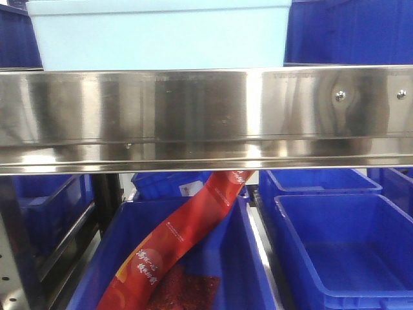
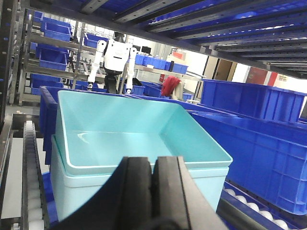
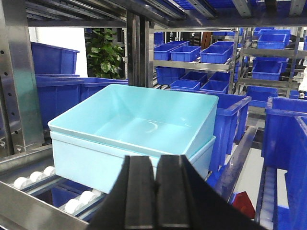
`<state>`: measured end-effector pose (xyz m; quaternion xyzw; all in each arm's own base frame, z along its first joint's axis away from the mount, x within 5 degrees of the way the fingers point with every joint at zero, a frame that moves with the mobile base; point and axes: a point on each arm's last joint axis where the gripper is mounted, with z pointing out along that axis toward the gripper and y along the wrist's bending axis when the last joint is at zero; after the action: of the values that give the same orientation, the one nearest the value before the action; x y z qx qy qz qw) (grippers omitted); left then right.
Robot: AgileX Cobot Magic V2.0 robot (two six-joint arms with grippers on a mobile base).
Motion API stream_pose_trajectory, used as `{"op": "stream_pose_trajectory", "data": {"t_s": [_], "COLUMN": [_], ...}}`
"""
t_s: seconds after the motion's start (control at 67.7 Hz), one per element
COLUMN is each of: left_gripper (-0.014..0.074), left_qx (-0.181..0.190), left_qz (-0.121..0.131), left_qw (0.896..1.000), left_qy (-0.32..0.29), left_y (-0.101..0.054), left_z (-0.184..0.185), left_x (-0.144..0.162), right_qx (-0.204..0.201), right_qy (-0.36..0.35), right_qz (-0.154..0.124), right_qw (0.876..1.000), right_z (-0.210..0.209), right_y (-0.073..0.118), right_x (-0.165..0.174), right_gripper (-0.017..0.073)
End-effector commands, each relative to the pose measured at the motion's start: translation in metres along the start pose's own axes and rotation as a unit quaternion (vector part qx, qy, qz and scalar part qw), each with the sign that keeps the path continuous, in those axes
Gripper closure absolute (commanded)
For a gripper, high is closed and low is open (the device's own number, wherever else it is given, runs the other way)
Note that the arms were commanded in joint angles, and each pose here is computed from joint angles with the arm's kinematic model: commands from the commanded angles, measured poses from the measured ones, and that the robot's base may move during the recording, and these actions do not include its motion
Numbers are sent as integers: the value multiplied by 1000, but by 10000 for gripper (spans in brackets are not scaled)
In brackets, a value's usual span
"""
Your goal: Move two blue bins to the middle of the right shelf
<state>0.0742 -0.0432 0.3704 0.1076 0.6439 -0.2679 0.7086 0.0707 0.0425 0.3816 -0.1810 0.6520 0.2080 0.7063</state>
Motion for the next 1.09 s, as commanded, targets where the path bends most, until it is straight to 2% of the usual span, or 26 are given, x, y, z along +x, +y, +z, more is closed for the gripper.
{"op": "stream_pose_trajectory", "data": {"t_s": [0.0, 0.177, 0.207, 0.295, 0.34, 0.384, 0.458, 0.546, 0.753, 0.871, 0.989, 1.078], "left_gripper": [704, 704, 704, 704, 704, 704, 704, 704, 704, 704, 704, 704], "left_qx": [5, 5, 5, 5, 5, 5, 5, 5, 5, 5, 5, 5], "left_qz": [-2, -2, -2, -2, -2, -2, -2, -2, -2, -2, -2, -2], "left_qw": [1000, 1000, 1000, 1000, 1000, 1000, 1000, 1000, 1000, 1000, 1000, 1000], "left_qy": [-9, -9, -9, -9, -9, -9, -9, -9, -9, -9, -9, -9], "left_y": [-1, -1, -1, -1, -1, -1, -1, -1, -1, -1, -1, -1], "left_z": [-1, -1, -1, -1, -1, -1, -1, -1, -1, -1, -1, -1], "left_x": [-1, -1, -1, -1, -1, -1, -1, -1, -1, -1, -1, -1], "right_qx": [-2, 0, 1, 9, 20, 37, 75, 128, 223, 242, 241, 242], "right_qy": [-9, -6, -5, 3, 2, 2, -3, -19, 10, 23, 22, 17], "right_qz": [-8, -9, -21, -96, -117, -122, -119, -98, -65, -62, -27, -29], "right_qw": [1000, 1000, 1000, 995, 993, 992, 990, 987, 973, 968, 970, 970], "right_z": [-1, -1, -1, -1, -1, 0, 0, -3, -16, -24, -33, -39], "right_y": [0, 0, 0, -1, -3, -6, -12, -20, -35, -35, -32, -30], "right_x": [-1, -1, -1, 2, 4, 7, 15, 26, 65, 89, 117, 135], "right_gripper": [724, 724, 724, 724, 724, 724, 724, 724, 724, 724, 724, 724]}}
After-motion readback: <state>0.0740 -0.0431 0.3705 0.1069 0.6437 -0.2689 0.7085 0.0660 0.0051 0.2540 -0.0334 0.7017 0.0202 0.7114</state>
